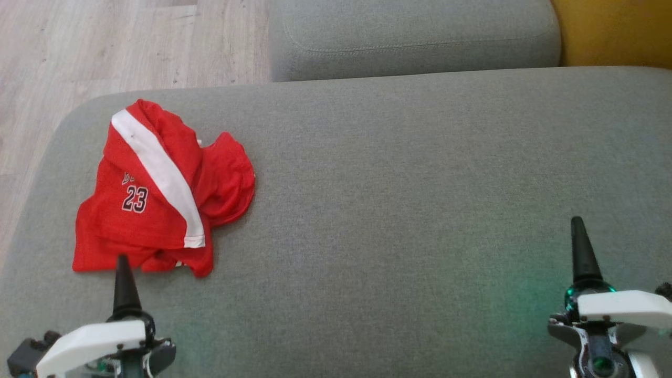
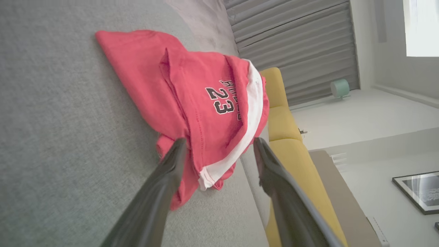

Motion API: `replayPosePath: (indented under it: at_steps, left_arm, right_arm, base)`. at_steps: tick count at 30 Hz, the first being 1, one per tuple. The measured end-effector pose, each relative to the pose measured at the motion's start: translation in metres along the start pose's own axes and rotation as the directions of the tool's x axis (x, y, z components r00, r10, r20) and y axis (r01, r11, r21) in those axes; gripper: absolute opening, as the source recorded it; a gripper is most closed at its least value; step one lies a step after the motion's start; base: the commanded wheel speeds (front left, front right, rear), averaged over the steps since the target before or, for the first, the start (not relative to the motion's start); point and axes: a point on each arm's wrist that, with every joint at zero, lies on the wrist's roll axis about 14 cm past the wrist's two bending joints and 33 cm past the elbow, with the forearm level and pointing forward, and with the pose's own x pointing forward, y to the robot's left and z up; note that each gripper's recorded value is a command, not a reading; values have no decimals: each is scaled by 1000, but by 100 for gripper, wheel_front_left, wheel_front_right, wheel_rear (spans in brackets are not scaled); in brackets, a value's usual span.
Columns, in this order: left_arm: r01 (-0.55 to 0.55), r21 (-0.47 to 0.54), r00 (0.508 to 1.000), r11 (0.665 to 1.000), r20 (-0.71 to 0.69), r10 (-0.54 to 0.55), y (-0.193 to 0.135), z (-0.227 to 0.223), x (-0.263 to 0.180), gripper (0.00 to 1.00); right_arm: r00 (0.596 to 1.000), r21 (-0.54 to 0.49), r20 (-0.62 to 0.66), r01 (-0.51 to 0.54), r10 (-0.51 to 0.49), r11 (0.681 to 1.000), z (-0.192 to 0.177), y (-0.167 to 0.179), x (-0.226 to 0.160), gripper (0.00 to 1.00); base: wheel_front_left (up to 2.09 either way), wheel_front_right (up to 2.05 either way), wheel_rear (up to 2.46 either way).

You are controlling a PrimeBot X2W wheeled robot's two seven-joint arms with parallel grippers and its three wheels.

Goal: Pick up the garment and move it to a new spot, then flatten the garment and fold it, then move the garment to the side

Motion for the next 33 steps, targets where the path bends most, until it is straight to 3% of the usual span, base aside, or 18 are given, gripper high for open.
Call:
replayPosePath:
  at_steps: [18,33]
  left_arm:
    - [62,264,998,963,3,-65,-33,-10,6,100]
    - [173,538,984,825,-68,-162,-58,-38,3,100]
  right_arm:
    - [997,-297,-24,-81,78,951,-10,25,2,100]
    - [990,-508,-29,-130,134,851,-14,40,1,100]
  base:
    - [0,0,0]
    - [0,0,0]
